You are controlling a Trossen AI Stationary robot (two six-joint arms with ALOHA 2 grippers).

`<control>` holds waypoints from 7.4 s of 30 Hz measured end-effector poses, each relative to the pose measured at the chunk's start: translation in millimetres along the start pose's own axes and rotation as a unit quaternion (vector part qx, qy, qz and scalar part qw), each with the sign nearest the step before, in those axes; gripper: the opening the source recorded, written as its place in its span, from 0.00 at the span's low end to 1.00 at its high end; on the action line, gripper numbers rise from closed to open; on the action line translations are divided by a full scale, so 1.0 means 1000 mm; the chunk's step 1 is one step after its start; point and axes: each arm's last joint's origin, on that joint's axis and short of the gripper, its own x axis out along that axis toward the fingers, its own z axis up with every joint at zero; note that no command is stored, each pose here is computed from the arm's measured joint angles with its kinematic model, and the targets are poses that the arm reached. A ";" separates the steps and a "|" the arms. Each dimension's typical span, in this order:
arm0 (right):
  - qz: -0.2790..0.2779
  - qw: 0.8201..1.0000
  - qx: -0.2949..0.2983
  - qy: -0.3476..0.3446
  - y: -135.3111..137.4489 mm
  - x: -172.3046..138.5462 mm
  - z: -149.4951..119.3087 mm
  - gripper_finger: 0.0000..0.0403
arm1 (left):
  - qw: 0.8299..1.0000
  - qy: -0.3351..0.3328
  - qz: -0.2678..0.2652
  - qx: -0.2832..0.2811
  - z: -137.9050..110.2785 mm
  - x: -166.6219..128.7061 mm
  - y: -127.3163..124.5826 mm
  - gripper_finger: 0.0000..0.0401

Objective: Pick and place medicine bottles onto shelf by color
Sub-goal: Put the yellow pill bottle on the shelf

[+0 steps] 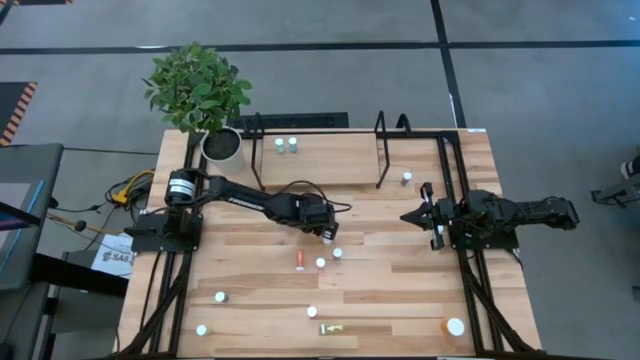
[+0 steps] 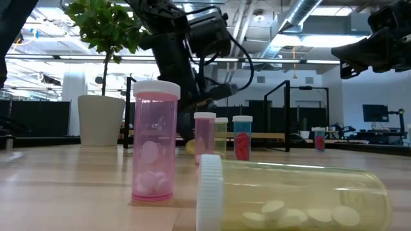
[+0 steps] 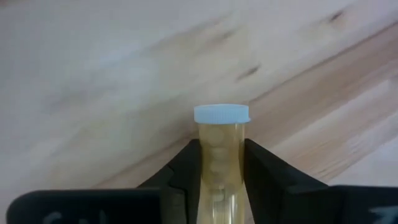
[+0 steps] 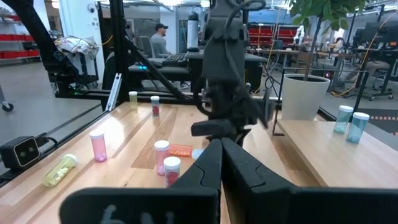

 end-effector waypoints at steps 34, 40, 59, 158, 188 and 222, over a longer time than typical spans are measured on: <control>0.000 1.000 0.000 0.000 0.000 0.000 0.000 0.06 | 0.905 -0.399 0.066 0.135 0.071 -0.051 -0.050 0.22; 0.000 1.000 0.000 0.000 0.000 0.000 0.000 0.06 | 0.894 -0.418 0.055 0.151 0.086 -0.053 -0.050 0.22; 0.000 1.000 0.000 0.000 0.000 0.000 0.000 0.06 | 0.842 -0.482 -0.137 0.200 0.097 -0.019 -0.008 0.22; 0.001 1.000 0.000 0.000 0.000 0.000 0.000 0.06 | 0.826 -0.524 -0.048 0.202 0.048 0.075 0.053 0.23; 0.000 1.000 0.000 0.000 0.000 0.000 0.000 0.06 | 0.829 -0.535 0.020 0.161 0.035 0.073 0.048 0.24; 0.000 1.000 0.000 0.000 0.000 0.000 0.000 0.06 | 0.834 -0.532 0.023 0.143 0.032 0.074 0.048 0.25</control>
